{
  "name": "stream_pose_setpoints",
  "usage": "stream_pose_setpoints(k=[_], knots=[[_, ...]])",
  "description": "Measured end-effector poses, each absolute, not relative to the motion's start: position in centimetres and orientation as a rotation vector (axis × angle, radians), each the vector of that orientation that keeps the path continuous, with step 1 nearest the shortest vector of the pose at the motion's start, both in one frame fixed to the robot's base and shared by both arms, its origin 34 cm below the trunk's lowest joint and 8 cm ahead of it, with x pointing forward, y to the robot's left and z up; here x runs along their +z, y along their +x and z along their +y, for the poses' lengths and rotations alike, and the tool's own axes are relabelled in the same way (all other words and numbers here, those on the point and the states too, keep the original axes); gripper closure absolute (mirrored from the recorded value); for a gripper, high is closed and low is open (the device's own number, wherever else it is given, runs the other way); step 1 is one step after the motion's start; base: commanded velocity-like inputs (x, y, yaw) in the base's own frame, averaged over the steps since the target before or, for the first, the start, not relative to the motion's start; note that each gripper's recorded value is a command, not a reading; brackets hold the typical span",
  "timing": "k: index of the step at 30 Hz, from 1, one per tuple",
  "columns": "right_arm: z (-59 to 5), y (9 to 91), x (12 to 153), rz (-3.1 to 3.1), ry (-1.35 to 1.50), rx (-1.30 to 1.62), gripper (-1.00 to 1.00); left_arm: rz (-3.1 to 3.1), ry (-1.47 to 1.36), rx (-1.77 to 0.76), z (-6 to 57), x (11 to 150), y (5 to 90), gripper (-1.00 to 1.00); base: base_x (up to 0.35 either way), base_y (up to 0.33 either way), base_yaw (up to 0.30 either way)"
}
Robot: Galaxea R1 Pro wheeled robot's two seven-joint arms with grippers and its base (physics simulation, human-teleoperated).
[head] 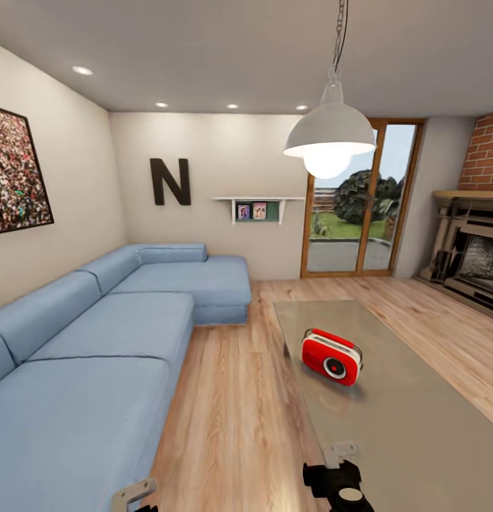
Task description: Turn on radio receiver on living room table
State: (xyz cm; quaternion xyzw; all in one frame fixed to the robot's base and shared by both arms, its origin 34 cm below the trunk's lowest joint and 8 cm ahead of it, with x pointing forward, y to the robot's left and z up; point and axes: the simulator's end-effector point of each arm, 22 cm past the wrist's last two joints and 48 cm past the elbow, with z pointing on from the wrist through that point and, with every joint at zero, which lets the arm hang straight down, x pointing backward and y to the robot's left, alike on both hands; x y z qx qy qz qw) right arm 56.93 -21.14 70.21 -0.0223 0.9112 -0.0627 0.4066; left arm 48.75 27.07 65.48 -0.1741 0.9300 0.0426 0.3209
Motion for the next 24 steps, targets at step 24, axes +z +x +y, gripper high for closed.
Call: stream_pose_setpoints(k=[24], knots=[[-21.14, 56.93, 70.21, 2.298, -0.056, -0.158, -1.00, 2.444, -0.457, 0.112, 27.07, 65.48, 48.75, -1.00, 0.334, 0.000, 0.000]])
